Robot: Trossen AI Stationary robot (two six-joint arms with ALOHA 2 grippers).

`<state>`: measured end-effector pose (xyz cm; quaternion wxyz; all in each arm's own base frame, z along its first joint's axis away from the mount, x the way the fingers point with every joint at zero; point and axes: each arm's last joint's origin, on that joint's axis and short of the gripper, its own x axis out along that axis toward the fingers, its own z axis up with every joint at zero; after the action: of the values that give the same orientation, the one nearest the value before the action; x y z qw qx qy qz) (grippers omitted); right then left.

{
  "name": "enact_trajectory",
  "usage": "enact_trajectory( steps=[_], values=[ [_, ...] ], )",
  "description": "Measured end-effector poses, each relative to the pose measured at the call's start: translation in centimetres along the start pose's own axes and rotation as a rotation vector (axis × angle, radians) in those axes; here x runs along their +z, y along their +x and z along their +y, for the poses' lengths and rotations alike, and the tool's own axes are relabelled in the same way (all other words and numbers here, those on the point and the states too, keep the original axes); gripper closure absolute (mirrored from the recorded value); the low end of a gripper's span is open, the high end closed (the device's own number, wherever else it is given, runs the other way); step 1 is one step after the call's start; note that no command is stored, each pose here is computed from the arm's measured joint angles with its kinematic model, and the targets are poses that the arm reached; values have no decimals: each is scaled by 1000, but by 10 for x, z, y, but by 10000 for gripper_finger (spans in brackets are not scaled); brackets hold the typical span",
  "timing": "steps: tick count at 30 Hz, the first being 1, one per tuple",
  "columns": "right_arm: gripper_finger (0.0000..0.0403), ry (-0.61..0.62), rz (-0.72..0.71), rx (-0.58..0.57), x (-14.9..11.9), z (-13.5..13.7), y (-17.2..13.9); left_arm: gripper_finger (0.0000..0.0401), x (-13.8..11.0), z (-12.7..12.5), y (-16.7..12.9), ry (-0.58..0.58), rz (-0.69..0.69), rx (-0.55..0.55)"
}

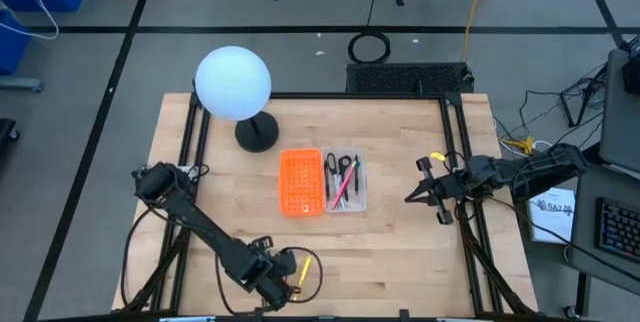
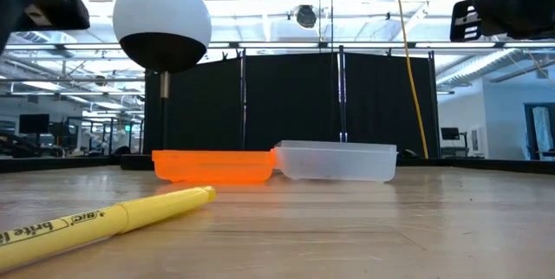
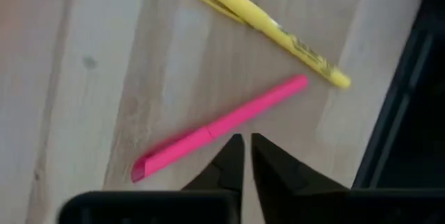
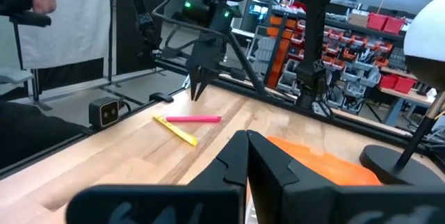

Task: Pick & place school supplies into a supply box
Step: Put the pink pen into the orange supply box

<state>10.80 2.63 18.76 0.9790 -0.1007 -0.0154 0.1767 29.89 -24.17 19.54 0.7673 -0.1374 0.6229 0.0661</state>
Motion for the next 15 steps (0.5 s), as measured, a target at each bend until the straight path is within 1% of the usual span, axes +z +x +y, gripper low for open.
enact_trajectory(
  steps=[3, 6, 9, 12, 15],
  values=[
    [403, 5, 19, 4, -2, 0, 0, 322, 4, 2, 1, 92, 18, -15],
    [403, 9, 30, 6, -3, 1, 0, 277, 4, 1, 1, 275, 13, -24],
    [403, 14, 29, 6, -3, 0, 0, 239, 3, 1, 1, 445, 10, -29],
    [403, 27, 31, 6, -3, 1, 0, 219, 7, 2, 3, 600, 4, -30],
    [403, 41, 33, 5, -3, 1, 0, 216, 10, 5, 4, 720, -5, -12]
  ],
)
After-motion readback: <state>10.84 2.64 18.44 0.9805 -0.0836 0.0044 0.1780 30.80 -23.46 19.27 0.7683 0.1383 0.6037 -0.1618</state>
